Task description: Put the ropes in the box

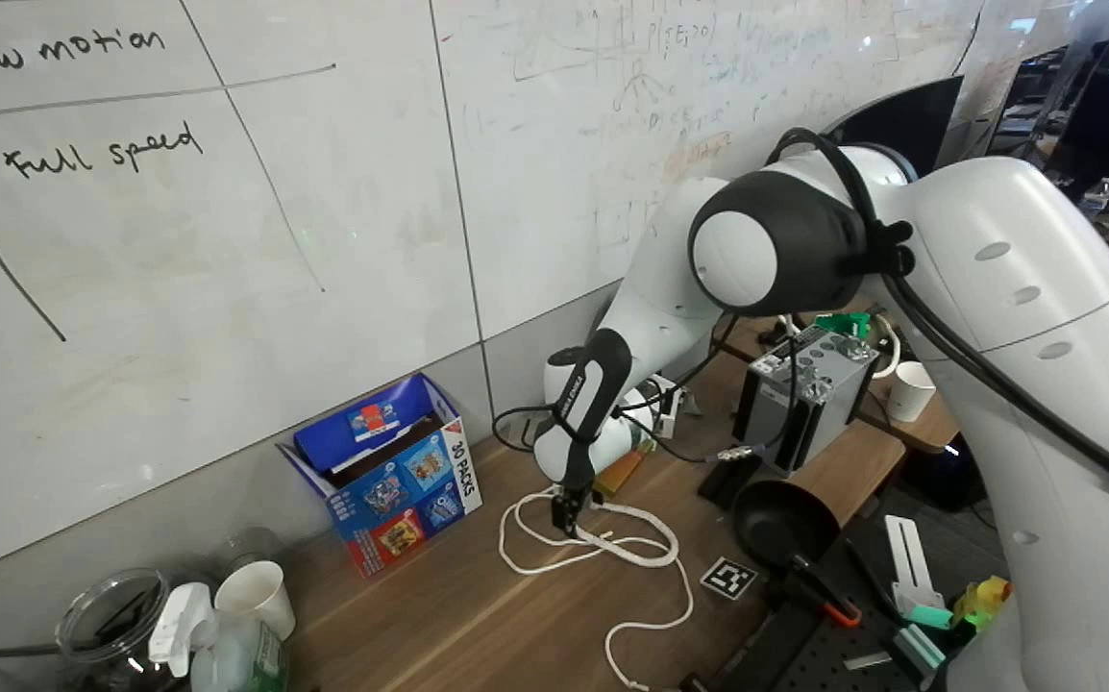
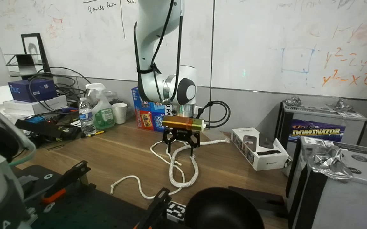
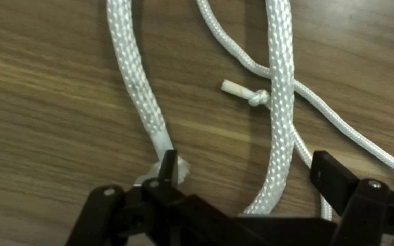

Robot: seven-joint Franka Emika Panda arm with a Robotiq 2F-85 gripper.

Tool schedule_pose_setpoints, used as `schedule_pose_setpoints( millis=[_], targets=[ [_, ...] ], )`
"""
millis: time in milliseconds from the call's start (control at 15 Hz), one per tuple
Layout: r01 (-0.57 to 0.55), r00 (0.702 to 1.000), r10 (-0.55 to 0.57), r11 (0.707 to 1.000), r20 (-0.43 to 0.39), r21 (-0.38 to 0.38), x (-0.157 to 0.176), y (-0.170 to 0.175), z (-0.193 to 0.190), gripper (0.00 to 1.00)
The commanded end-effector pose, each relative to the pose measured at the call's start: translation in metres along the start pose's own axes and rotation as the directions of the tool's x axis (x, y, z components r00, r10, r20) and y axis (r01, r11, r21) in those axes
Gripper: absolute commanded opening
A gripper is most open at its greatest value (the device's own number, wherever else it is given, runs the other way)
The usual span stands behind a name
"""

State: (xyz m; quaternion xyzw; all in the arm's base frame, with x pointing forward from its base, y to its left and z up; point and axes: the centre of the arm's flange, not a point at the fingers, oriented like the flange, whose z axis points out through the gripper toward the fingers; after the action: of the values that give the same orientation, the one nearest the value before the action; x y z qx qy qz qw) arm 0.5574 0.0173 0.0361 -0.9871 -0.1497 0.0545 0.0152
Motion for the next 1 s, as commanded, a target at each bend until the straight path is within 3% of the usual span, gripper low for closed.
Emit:
schedule_pose_setpoints(
  millis=[0,933],
  targets=[
    [-0.009,1.0,0.009,0.999,-0.018,-0.047,0.009,-0.004,0.001,1.0],
    [-0.028,1.0,0.028,1.0,-0.005,-0.014,0.011,-0.009,0.013,1.0]
  ],
)
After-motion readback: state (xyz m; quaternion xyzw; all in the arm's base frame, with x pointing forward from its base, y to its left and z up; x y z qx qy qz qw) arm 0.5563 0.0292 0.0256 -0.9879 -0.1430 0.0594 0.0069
